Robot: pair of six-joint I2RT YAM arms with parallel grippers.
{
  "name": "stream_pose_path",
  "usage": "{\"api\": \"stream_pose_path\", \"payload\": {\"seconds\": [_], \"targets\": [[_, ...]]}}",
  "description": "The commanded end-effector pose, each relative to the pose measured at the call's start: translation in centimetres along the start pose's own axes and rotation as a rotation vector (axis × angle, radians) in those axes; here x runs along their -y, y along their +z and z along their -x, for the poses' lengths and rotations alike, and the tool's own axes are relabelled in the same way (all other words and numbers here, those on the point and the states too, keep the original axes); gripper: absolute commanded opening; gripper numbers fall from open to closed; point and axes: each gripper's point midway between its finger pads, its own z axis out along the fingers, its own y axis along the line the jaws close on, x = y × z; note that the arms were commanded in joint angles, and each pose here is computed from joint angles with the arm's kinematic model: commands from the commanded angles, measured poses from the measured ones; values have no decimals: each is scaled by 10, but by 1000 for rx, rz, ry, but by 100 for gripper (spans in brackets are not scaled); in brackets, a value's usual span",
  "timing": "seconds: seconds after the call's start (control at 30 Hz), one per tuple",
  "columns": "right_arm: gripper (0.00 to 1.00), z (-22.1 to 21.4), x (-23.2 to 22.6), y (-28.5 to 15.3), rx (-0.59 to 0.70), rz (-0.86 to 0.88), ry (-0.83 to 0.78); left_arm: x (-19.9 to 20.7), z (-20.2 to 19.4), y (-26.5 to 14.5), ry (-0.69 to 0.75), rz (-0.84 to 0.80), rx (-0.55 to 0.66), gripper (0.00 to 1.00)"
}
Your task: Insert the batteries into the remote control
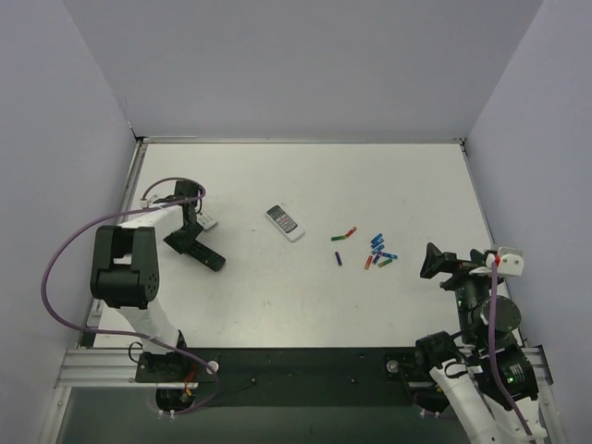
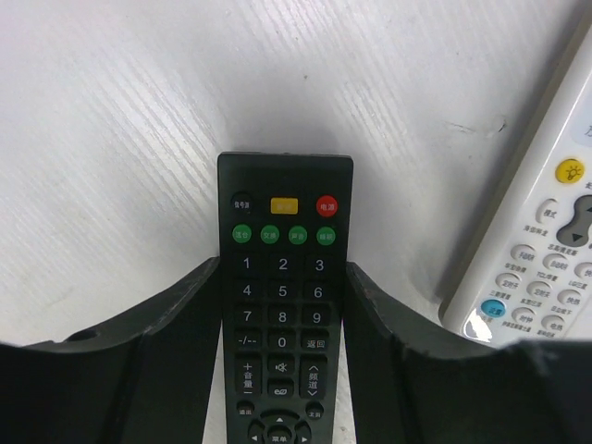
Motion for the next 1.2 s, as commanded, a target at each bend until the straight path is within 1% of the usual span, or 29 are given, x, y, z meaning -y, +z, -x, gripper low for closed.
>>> {"api": "stream_pose_path", "payload": {"seconds": [0.0,0.07,0.13,0.17,0.23,0.27,0.3,0.33,0.37,0.4,0.43,0.47,0.5,0.53,0.57,0.6,0.67,0.7,0.77,0.8,0.83,0.87,0.9,0.93,0.97,1.0,1.07,1.13,1.17], "targets": [[100,23,-21,1,-16,85,26,-9,-19,-1,-24,-7,-77,51],[100,19,-34,5,-83,138,22,-9,-21,-7,-30,-37,-86,46],[100,18,-48,9,-152,172,61,-5,-24,-15,-31,-86,-108,41],[100,16,-62,9,-186,233,80,-4,-23,-23,-35,-121,-107,41],[100,10,-85,14,-261,313,124,4,-24,-33,-35,-202,-120,31],[100,9,-95,15,-286,350,140,7,-23,-43,-34,-252,-114,31],[100,5,-113,11,-329,445,155,16,-22,-51,-21,-317,-115,29],[100,-2,-125,18,-377,478,177,19,-22,-58,-11,-354,-113,26],[100,-4,-133,19,-404,509,191,26,-16,-69,-3,-419,-87,26],[100,-8,-146,15,-447,572,211,32,-18,-79,6,-472,-101,23],[100,-18,-155,22,-511,580,238,37,-18,-88,13,-516,-98,20],[100,-21,-162,22,-546,605,253,49,-8,-107,3,-613,-64,17],[100,-25,-168,23,-583,621,268,53,-17,-116,32,-679,-87,15],[100,-36,-182,22,-656,674,286,58,-17,-127,37,-737,-86,11],[100,-39,-187,21,-700,684,323,68,-9,-147,29,-834,-51,9],[100,-49,-194,24,-757,686,343,72,-18,-158,47,-899,-80,8],[100,-55,-211,18,-815,755,406,84,-15,-191,44,-1044,-72,7],[100,-52,-222,19,-811,808,438,87,-22,-201,55,-1084,-84,7],[100,-50,-238,14,-833,861,514,97,-18,-236,33,-1221,-65,7],[100,-46,-248,19,-795,910,543,98,-22,-246,30,-1257,-71,7],[100,-42,-257,12,-808,969,569,101,-23,-269,21,-1333,-61,7],[100,-40,-264,12,-832,981,622,103,-24,-282,19,-1374,-59,7],[100,-33,-272,13,-794,1028,637,103,-25,-294,14,-1411,-58,8],[100,-31,-276,10,-801,1055,653,103,-25,-317,-1,-1489,-56,7],[100,-33,-283,9,-823,1067,678,103,-26,-328,-11,-1526,-59,8],[100,-26,-288,9,-792,1099,689,102,-26,-337,-21,-1560,-61,7],[100,-30,-298,8,-805,1124,710,100,-27,-361,-67,-1659,-95,7],[100,-23,-307,7,-780,1165,751,97,-25,-383,-118,-1755,-116,8],[100,-26,-313,6,-789,1174,763,96,-30,-386,-122,-1774,-137,8]]}}
